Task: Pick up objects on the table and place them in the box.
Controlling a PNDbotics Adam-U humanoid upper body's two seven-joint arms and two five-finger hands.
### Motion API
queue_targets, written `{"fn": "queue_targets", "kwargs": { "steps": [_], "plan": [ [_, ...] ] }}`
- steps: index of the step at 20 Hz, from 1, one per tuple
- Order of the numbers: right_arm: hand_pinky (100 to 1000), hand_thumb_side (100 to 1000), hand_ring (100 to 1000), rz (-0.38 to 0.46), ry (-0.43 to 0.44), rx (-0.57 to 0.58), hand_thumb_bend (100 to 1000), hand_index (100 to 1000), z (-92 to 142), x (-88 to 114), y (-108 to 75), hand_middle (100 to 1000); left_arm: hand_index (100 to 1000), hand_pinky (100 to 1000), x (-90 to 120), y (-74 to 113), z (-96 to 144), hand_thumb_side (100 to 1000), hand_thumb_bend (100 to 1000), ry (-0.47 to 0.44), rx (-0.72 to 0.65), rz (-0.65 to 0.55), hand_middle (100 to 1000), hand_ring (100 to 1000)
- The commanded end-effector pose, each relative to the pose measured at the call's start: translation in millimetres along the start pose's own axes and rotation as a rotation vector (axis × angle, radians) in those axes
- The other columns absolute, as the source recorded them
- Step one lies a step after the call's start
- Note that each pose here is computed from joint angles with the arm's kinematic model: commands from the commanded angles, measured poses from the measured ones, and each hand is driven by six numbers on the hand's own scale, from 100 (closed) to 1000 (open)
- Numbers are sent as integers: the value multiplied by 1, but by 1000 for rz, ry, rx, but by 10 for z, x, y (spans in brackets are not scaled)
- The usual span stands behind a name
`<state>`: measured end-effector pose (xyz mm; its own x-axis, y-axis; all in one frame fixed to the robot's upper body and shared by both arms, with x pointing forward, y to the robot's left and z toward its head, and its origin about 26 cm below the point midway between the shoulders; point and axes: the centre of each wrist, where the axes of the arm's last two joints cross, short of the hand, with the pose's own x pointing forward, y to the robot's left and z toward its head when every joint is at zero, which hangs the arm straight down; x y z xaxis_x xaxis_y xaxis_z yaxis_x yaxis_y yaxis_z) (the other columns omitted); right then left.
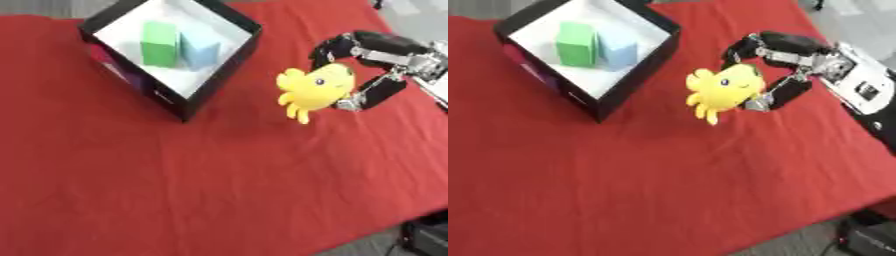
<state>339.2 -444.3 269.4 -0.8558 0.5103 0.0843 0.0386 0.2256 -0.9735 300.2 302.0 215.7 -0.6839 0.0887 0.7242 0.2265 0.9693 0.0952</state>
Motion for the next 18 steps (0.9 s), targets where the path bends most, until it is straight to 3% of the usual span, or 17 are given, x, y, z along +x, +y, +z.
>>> {"fn": "queue_targets", "kwargs": {
  "steps": [1, 8, 18],
  "plan": [
    [804, 170, 626, 59, -38, -34, 100, 673, 81, -25, -391, 458, 760, 804, 95, -9, -64, 684, 100, -33, -36, -13, 695, 700],
    [805, 100, 616, 52, -23, -211, 100, 662, 119, -181, -684, 446, 749, 797, 122, -23, -113, 675, 100, -63, -86, -12, 686, 689],
    [814, 100, 609, 13, -23, -294, 100, 666, 126, -351, -822, 443, 747, 796, 200, -11, -203, 662, 100, -134, -131, -17, 685, 689]
  ]
}}
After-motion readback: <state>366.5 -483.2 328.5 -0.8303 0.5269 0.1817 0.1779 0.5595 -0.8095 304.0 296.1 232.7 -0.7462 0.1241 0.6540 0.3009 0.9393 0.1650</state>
